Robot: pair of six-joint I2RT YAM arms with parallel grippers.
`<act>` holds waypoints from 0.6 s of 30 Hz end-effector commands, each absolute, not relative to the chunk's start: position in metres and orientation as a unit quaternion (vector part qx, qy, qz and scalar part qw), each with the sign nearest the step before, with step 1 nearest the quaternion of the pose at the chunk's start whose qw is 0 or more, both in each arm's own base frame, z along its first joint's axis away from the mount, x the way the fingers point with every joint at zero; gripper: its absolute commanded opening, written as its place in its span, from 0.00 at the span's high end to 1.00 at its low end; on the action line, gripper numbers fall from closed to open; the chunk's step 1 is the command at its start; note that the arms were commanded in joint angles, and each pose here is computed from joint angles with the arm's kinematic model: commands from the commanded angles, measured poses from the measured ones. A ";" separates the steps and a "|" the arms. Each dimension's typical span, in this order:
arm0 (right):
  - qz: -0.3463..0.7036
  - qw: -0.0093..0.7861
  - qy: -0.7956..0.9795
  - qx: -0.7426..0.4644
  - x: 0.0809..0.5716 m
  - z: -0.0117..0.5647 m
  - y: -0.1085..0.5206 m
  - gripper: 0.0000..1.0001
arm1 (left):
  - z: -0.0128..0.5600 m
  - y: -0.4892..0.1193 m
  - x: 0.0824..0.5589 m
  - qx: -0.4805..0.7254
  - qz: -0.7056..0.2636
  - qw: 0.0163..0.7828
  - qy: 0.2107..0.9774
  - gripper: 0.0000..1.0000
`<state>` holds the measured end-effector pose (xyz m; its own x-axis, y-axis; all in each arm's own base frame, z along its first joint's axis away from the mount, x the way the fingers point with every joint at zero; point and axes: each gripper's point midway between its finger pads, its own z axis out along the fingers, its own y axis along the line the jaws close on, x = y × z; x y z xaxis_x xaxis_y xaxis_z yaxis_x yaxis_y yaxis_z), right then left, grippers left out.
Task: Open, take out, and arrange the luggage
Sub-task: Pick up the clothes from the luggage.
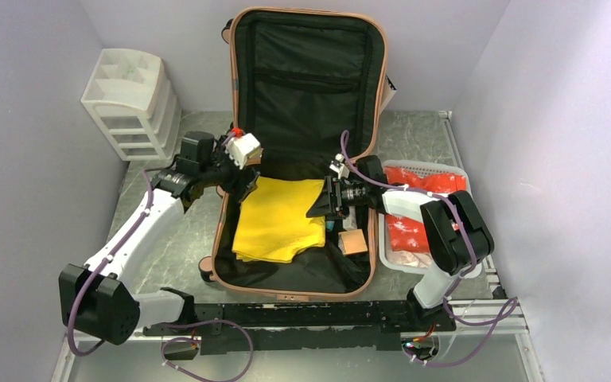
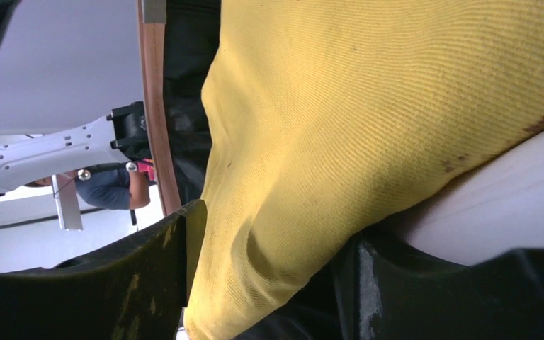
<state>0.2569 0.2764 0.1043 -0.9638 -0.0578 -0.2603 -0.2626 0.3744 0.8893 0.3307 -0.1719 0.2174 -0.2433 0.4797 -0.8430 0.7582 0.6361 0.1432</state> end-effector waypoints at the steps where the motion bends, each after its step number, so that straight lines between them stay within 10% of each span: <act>1: 0.558 0.101 0.817 -0.106 0.254 0.109 0.282 0.42 | 0.197 -0.149 0.314 0.404 -0.131 0.442 0.790 0.08; 10: 0.552 0.120 0.818 -0.109 0.248 0.111 0.277 1.00 | 0.185 -0.137 0.308 0.388 -0.116 0.453 0.794 0.08; 18: 0.505 0.171 0.805 -0.259 0.253 0.160 0.265 1.00 | 0.183 -0.128 0.305 0.384 -0.099 0.462 0.793 0.08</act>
